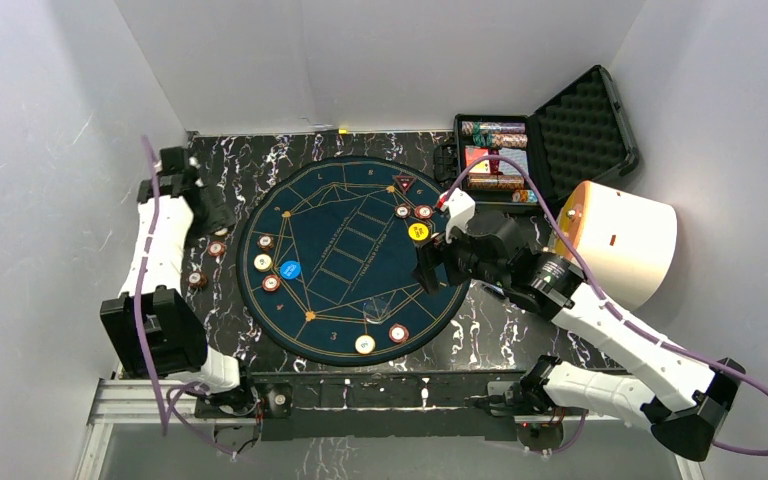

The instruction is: Distribute texas hold em gaming equipment

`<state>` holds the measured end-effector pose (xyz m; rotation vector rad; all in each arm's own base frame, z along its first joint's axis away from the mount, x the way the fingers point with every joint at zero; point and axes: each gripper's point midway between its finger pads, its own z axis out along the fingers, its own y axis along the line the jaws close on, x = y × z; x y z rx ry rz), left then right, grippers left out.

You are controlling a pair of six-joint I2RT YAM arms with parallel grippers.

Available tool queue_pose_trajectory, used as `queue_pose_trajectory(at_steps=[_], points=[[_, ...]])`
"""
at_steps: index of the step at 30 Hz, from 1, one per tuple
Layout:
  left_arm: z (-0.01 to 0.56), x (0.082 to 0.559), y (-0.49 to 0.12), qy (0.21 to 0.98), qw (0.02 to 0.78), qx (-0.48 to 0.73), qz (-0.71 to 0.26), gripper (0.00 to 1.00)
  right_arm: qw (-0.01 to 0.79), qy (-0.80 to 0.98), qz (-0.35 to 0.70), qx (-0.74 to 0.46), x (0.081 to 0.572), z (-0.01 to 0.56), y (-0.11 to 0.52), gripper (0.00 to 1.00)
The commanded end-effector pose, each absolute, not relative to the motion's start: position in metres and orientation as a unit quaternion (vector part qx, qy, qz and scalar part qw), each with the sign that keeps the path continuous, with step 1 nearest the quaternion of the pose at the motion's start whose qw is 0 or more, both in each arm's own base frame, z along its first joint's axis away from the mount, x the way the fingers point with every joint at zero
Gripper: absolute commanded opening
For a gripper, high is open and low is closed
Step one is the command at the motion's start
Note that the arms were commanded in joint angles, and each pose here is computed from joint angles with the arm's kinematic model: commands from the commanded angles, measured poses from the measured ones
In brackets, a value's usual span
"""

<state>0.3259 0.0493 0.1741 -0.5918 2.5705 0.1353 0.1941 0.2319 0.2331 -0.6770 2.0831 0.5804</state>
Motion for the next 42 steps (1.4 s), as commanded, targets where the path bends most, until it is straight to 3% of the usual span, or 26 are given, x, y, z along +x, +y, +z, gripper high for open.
queue_pose_trajectory(at_steps=[1, 10, 13, 14, 15, 16, 25, 31, 42], points=[[0.147, 0.278, 0.106, 0.938, 0.195, -0.276, 0.078, 0.70, 0.433, 0.814, 0.269, -0.279, 0.193, 0.241, 0.247, 0.98], [0.088, 0.249, 0.144, 0.912, 0.132, -0.377, 0.094, 0.71, 0.430, 0.816, 0.262, -0.285, 0.192, 0.233, 0.248, 0.98], [0.069, 0.253, 0.140, 0.912, 0.131, -0.384, 0.057, 0.71, 0.432, 0.816, 0.260, -0.285, 0.191, 0.232, 0.248, 0.98], [0.065, 0.256, 0.137, 0.914, 0.128, -0.383, 0.043, 0.78, 0.431, 0.816, 0.260, -0.285, 0.191, 0.231, 0.248, 0.98], [0.062, 0.259, 0.136, 0.914, 0.128, -0.384, 0.037, 0.95, 0.432, 0.815, 0.259, -0.286, 0.191, 0.231, 0.248, 0.98], [0.060, 0.261, 0.137, 0.913, 0.127, -0.385, 0.037, 0.98, 0.432, 0.815, 0.260, -0.287, 0.190, 0.231, 0.248, 0.98], [0.034, 0.258, 0.145, 0.914, 0.102, -0.389, 0.058, 0.82, 0.434, 0.814, 0.258, -0.288, 0.190, 0.231, 0.248, 0.98], [0.018, 0.263, 0.145, 0.916, 0.084, -0.389, 0.050, 0.62, 0.433, 0.814, 0.257, -0.289, 0.190, 0.230, 0.248, 0.98], [0.005, 0.264, 0.146, 0.920, 0.072, -0.383, 0.049, 0.46, 0.432, 0.815, 0.256, -0.288, 0.191, 0.228, 0.249, 0.98]])
